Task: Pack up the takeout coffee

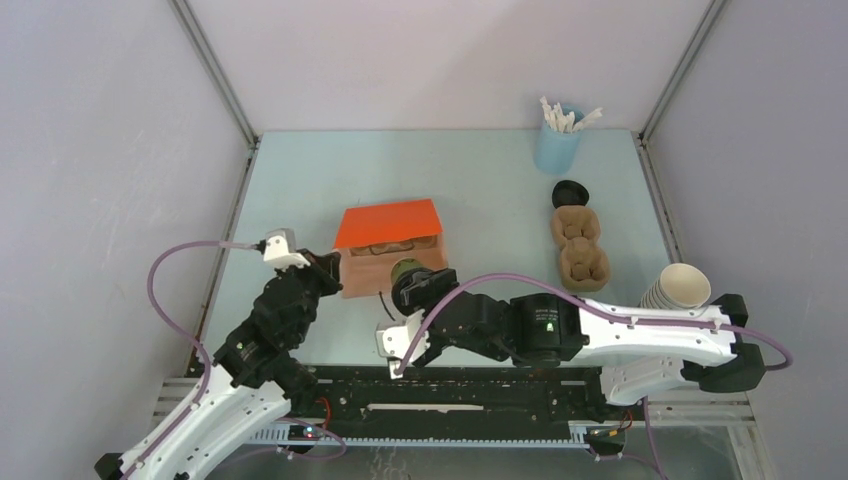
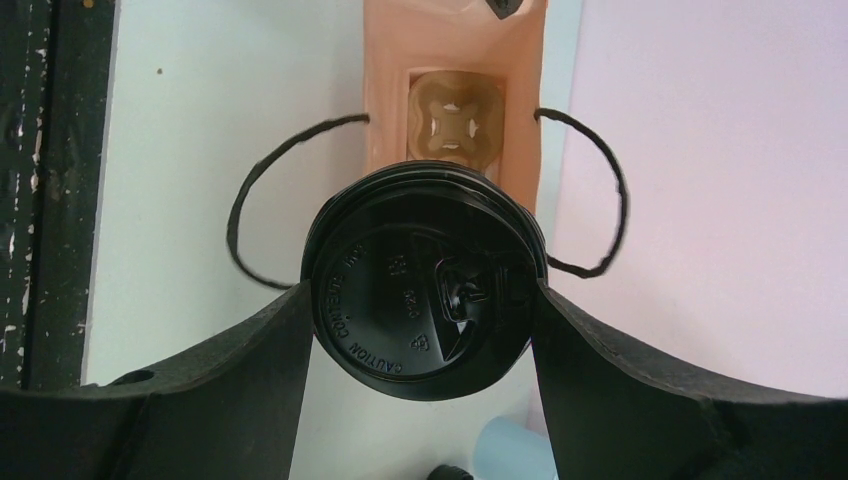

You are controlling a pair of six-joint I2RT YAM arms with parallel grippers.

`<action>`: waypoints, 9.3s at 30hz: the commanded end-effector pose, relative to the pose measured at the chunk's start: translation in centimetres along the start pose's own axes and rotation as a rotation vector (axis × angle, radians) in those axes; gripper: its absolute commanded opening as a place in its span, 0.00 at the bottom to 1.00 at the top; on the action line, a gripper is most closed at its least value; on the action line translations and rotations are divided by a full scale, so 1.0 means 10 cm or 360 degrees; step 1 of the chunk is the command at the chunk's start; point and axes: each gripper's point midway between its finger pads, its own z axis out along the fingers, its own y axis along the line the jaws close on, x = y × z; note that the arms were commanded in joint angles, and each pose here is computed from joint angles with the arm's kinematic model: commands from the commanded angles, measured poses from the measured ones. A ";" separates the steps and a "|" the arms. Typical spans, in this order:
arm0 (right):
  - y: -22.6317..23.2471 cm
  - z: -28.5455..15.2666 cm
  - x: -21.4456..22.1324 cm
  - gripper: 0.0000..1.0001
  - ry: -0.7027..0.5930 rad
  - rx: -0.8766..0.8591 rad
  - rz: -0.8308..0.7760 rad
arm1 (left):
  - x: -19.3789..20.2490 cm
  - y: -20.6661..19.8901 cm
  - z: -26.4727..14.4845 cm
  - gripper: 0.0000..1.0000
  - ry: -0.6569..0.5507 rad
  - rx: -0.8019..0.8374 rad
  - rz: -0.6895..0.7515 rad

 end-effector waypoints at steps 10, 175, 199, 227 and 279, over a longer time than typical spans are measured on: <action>-0.07 0.26 0.00 0.49 0.0112 0.0009 -0.0212 | -0.01 0.01 -0.03 0.00 0.0021 -0.0022 -0.0021; -0.59 1.96 1.36 0.48 0.0209 0.0071 -0.0258 | 0.20 -0.30 -0.29 0.00 0.0349 0.0249 0.0008; -0.85 2.20 1.38 0.52 0.0086 0.0275 -0.0212 | 0.11 -0.30 -0.33 0.00 0.0321 0.0245 0.0013; -0.81 1.96 1.35 0.56 0.0168 0.0266 -0.0178 | -0.05 -0.75 -0.47 0.00 0.0434 0.0511 -0.0074; 0.41 1.16 1.69 0.70 0.0601 -0.0283 0.0262 | 0.47 -0.84 -0.67 0.00 0.0761 0.0683 -0.0177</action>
